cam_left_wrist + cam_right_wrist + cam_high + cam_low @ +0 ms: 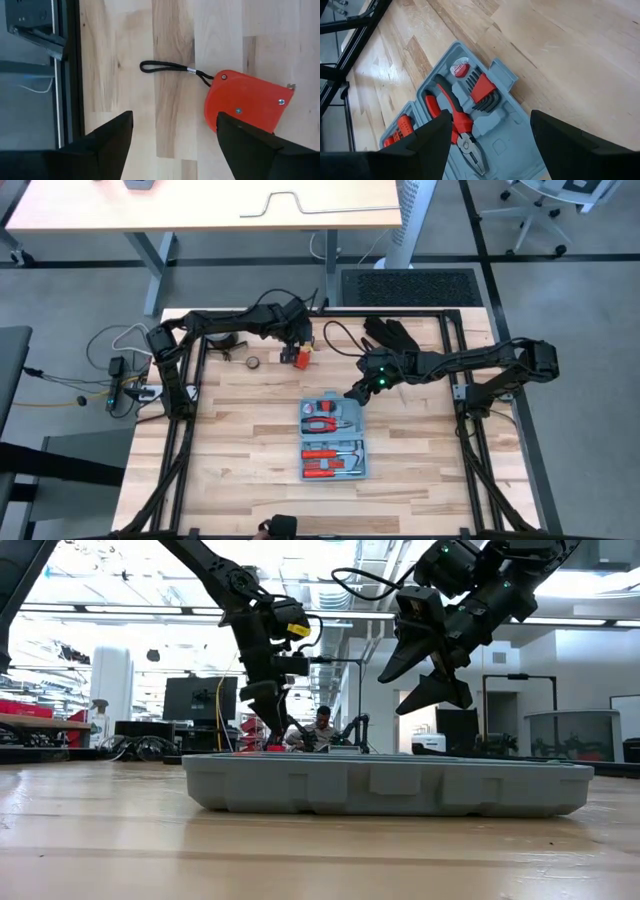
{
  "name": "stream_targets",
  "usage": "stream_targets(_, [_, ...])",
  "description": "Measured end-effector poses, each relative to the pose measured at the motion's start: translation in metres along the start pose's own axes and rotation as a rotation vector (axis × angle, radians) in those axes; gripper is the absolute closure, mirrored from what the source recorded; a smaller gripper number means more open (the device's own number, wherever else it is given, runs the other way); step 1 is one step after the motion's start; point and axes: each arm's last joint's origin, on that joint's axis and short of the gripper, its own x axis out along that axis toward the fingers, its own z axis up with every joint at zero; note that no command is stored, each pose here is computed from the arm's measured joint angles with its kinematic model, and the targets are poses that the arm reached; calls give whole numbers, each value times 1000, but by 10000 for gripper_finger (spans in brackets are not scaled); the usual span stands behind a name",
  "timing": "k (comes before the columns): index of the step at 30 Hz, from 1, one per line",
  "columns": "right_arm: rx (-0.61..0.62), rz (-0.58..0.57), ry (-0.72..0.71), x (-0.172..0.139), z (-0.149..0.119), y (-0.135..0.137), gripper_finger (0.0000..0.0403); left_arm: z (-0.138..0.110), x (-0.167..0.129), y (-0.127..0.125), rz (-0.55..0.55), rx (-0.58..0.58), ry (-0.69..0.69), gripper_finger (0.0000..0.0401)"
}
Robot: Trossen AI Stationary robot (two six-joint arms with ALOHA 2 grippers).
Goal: Prefit tool cases
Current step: Put the orange measuring tape into the gray toolbox
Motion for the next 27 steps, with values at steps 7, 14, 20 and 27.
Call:
stream_targets(7, [1, 0, -1, 0, 0, 0, 127, -2, 0, -1, -12, -16, 14, 126])
stream_targets(14, [14, -9, -12, -1, 4, -4, 127, -7, 0, -6, -116, 20, 31, 126])
stream_targets(20, [20, -12, -24, -2, 7, -7, 127, -8, 1, -11, -265, 28, -45, 126])
stream_targets(27, [20, -11, -24, -1, 6, -6, 127, -5, 3, -9, -286, 95, -116, 106])
